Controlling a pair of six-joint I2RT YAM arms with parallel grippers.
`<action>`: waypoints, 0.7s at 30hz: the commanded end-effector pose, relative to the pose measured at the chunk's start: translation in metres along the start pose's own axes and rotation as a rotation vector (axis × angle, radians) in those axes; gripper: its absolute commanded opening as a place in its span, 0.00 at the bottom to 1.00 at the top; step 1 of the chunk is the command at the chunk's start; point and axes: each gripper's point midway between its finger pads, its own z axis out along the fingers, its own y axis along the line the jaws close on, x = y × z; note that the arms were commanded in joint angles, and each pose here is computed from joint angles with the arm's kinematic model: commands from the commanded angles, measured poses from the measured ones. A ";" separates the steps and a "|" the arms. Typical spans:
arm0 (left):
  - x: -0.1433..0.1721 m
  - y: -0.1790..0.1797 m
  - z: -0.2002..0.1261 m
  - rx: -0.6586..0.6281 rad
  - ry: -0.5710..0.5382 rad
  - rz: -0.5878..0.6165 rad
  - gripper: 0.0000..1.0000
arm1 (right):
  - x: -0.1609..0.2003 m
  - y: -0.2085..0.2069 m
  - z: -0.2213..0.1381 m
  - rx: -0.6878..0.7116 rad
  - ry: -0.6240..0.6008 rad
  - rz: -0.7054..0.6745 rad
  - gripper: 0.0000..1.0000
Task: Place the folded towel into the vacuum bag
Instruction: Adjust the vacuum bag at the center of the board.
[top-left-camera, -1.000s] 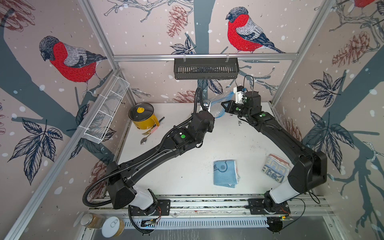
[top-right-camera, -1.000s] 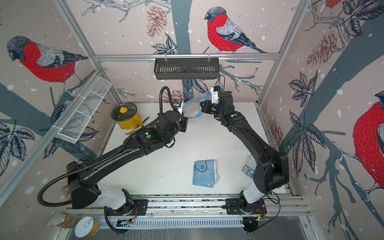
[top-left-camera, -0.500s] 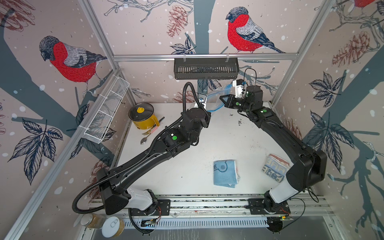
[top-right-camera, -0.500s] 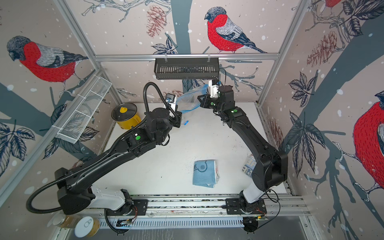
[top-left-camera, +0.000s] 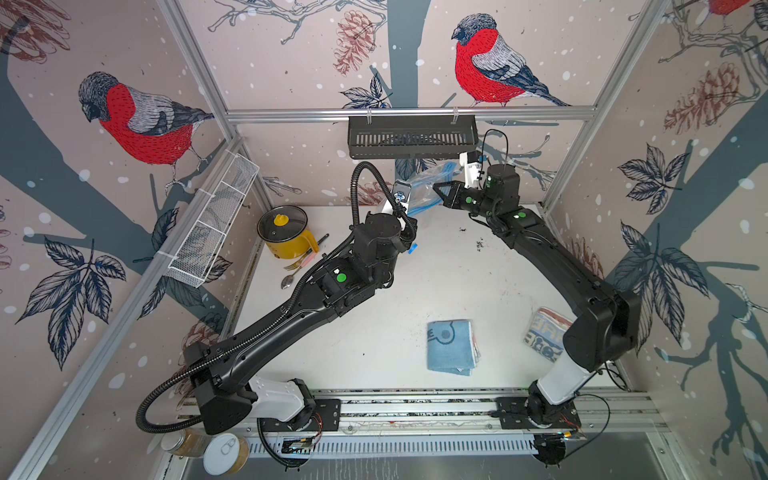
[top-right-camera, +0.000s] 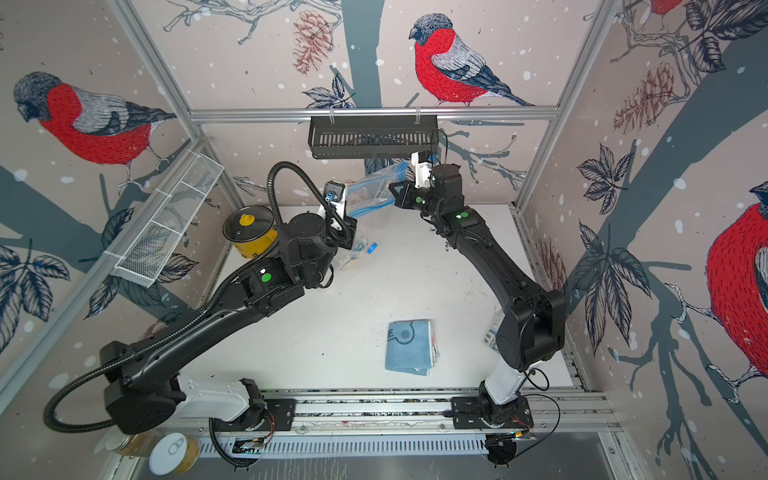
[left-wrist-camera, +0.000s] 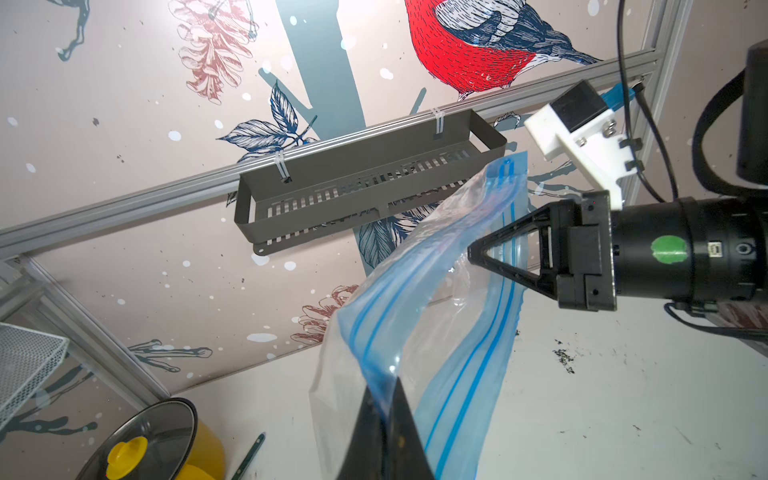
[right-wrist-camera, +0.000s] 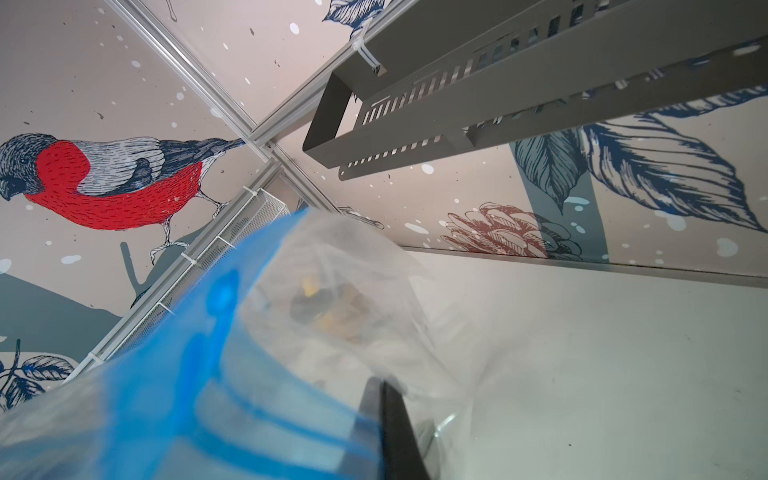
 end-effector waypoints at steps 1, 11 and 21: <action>-0.016 0.015 0.001 -0.087 -0.051 0.030 0.00 | 0.002 -0.004 0.014 -0.004 -0.008 -0.013 0.01; 0.047 -0.047 0.002 0.204 0.094 -0.042 0.00 | 0.057 -0.054 0.017 0.072 0.095 0.073 0.06; 0.142 -0.166 -0.033 0.746 0.395 -0.192 0.00 | 0.110 -0.140 -0.045 0.284 0.131 0.248 0.13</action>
